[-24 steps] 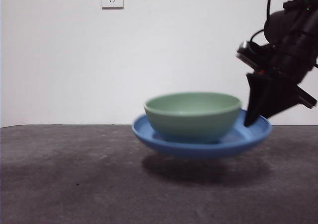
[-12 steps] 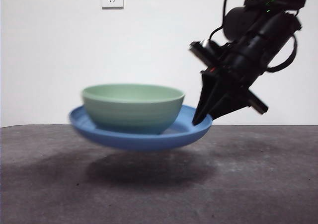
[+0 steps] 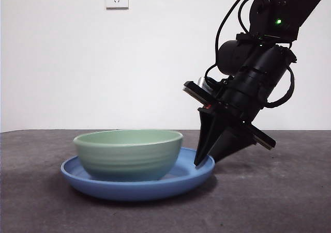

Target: Place the green bowl on the blue plate

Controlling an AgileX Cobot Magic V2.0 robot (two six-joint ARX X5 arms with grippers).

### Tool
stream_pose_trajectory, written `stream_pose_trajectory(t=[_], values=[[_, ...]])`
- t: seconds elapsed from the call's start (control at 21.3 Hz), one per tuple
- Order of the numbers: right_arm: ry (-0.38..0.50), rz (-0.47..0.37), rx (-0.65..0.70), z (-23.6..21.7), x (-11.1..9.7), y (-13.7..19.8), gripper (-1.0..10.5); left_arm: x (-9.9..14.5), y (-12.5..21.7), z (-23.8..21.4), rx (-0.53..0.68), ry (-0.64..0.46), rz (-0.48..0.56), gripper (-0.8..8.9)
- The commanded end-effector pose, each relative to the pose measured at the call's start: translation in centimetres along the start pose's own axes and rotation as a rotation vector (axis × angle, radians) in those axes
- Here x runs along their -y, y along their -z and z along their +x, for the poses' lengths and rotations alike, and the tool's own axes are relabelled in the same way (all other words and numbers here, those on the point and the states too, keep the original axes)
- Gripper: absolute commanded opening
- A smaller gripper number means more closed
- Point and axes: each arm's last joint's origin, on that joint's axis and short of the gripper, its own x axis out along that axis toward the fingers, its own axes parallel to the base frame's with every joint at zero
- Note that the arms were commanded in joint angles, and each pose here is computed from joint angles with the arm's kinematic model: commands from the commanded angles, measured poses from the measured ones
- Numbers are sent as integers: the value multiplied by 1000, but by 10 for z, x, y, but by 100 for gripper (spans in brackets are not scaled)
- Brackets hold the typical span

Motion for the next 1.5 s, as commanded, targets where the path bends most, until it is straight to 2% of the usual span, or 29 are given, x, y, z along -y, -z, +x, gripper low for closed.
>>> stream_pose_trajectory(t=[0.05,0.23,0.38,0.56,0.7,0.8,0.98,1.08,1.27,1.5], values=[[-2,-4,4,2,-4,-4,303,1,-5,-3,22,7,5,563],[15,-8,17,-3,-5,-5,309,2,-5,-4,26,7,6,563],[16,-12,48,-24,-10,-8,309,2,-4,-5,25,7,6,563],[106,-51,126,-74,-30,3,336,3,-2,-4,2,13,4,563],[178,-99,200,-120,-54,31,503,5,-2,-4,-2,29,13,563],[205,-146,232,-146,-73,57,574,6,-2,-4,-7,41,19,563],[307,-256,314,-188,-102,118,609,8,0,-6,-15,50,-7,563],[302,-323,337,-201,-111,148,609,9,1,-10,4,51,-3,563],[235,-412,376,-214,-111,195,609,10,3,-21,48,53,7,563],[209,-432,399,-214,-99,217,608,12,5,-29,80,55,14,563]])
